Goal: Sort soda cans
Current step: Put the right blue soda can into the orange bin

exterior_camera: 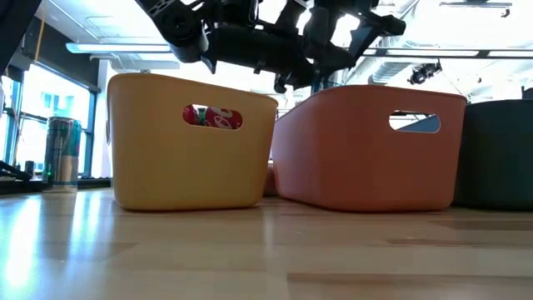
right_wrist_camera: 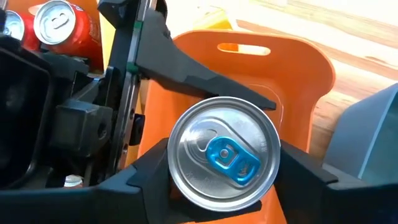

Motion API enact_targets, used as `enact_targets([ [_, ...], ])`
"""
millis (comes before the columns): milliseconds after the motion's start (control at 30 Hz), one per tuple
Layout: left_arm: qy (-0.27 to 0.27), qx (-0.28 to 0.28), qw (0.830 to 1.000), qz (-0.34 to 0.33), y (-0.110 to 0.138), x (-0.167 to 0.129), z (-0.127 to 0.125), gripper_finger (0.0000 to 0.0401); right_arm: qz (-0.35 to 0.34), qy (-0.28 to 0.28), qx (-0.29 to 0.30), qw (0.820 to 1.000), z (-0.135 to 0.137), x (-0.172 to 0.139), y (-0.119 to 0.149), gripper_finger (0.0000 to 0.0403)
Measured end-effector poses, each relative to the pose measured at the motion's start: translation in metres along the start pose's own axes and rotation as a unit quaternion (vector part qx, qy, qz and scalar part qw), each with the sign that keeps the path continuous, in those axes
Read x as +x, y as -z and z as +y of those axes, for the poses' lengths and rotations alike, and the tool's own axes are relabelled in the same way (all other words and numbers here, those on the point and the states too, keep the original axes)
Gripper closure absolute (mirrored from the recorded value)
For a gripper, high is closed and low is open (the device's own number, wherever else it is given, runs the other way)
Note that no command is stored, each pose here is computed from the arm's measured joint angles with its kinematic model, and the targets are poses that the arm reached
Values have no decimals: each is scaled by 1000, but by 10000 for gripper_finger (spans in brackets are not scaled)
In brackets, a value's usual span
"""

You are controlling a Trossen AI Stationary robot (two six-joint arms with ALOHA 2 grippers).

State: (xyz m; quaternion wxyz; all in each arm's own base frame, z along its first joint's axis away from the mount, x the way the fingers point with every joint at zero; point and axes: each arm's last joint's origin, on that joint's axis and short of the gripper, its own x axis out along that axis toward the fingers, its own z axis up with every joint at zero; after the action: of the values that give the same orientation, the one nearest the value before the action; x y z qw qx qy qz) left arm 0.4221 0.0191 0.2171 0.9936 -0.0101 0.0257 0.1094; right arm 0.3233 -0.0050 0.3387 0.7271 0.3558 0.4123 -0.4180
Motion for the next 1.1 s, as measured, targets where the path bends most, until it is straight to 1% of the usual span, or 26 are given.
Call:
enact_targets([
  [100,10,1,1000,-9,-3,0,0,121,8,6,-24,1000,-4,-3,1,194],
  [167,14,2,1000,-10,-5,-1,-1,97,13,14,-29,999,-7,-6,3,194],
  [267,15,3,1000,-2,-8,-3,-1,80,15,37,-37,999,-16,-13,5,194],
  [400,14,25,1000,13,-18,-9,0,77,12,52,-37,998,-31,-28,5,194],
  [567,11,46,997,61,-32,-23,5,76,-11,40,-30,999,-41,-44,3,194],
  [667,5,42,994,100,-45,-38,10,76,-19,37,-33,999,-42,-46,2,194],
  [733,2,36,991,127,-55,-50,14,76,-18,38,-45,998,-41,-45,3,194],
  [800,2,26,990,139,-66,-63,18,76,-18,37,-63,997,-38,-42,3,194],
  [933,7,10,993,116,-93,-85,24,76,-12,43,-114,993,-30,-32,5,194],
  [1000,5,5,995,96,-106,-95,26,76,-14,31,-126,991,-26,-24,6,194],
  [1100,1,0,998,64,-124,-111,29,76,2,12,-145,989,-23,-5,12,194],
])
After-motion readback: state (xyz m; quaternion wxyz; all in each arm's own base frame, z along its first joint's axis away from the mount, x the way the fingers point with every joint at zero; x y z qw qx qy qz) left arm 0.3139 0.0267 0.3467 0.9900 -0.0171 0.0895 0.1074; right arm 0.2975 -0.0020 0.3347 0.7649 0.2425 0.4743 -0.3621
